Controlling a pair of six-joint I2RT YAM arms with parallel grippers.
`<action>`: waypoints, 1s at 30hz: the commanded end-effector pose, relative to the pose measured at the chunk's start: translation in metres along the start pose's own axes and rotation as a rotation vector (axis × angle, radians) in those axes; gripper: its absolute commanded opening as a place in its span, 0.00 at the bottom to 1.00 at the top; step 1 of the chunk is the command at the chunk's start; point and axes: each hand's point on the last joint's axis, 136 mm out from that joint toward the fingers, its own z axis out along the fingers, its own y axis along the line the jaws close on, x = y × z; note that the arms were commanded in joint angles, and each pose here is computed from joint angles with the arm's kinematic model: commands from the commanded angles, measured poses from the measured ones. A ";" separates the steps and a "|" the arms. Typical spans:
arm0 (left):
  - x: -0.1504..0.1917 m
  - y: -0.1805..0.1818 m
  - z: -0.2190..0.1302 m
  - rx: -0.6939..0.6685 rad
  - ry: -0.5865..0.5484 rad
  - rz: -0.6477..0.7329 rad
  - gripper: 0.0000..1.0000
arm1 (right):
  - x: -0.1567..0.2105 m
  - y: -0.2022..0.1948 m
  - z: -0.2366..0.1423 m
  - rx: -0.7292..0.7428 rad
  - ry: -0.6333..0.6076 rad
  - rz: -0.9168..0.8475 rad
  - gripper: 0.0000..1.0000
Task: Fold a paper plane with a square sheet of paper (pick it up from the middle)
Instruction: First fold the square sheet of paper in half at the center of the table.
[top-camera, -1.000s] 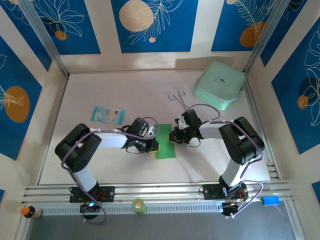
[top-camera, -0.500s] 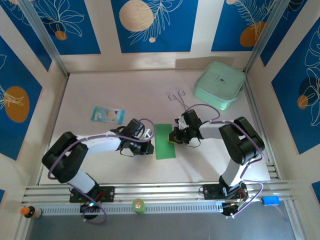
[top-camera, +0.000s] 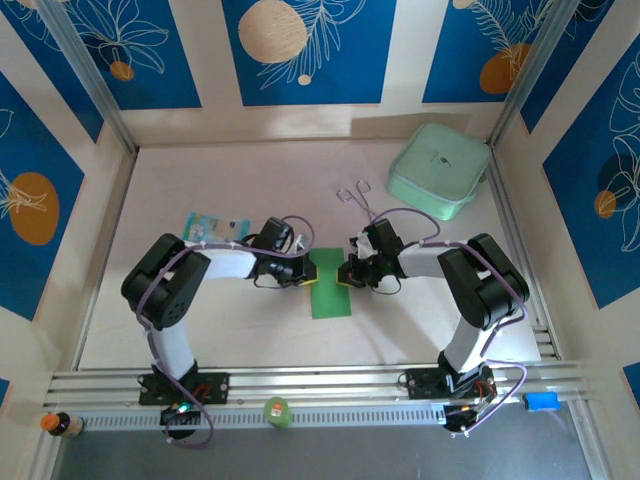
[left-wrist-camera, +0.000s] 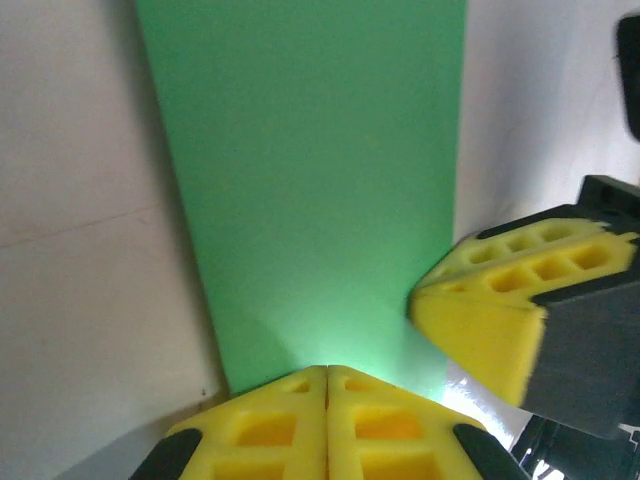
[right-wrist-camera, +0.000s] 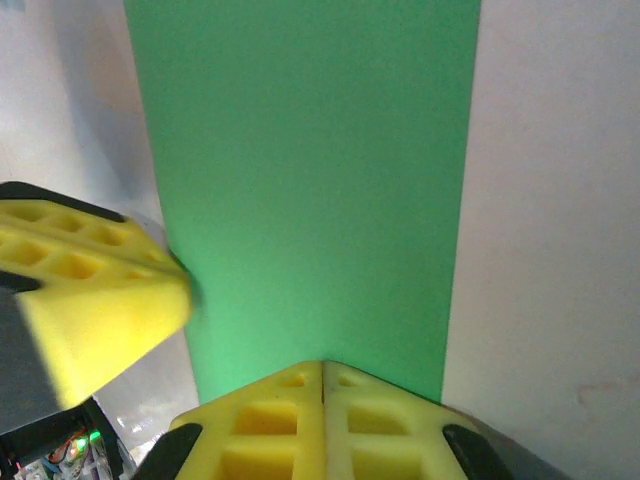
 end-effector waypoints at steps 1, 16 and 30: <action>0.008 0.008 0.002 -0.007 0.037 -0.004 0.09 | 0.027 -0.043 0.003 0.154 0.070 0.101 0.00; -0.013 -0.012 -0.015 -0.013 -0.011 0.066 0.11 | 0.027 -0.044 0.002 0.158 0.067 0.101 0.00; -0.052 0.005 0.004 -0.041 -0.048 -0.009 0.10 | 0.026 -0.039 0.002 0.142 0.066 0.092 0.00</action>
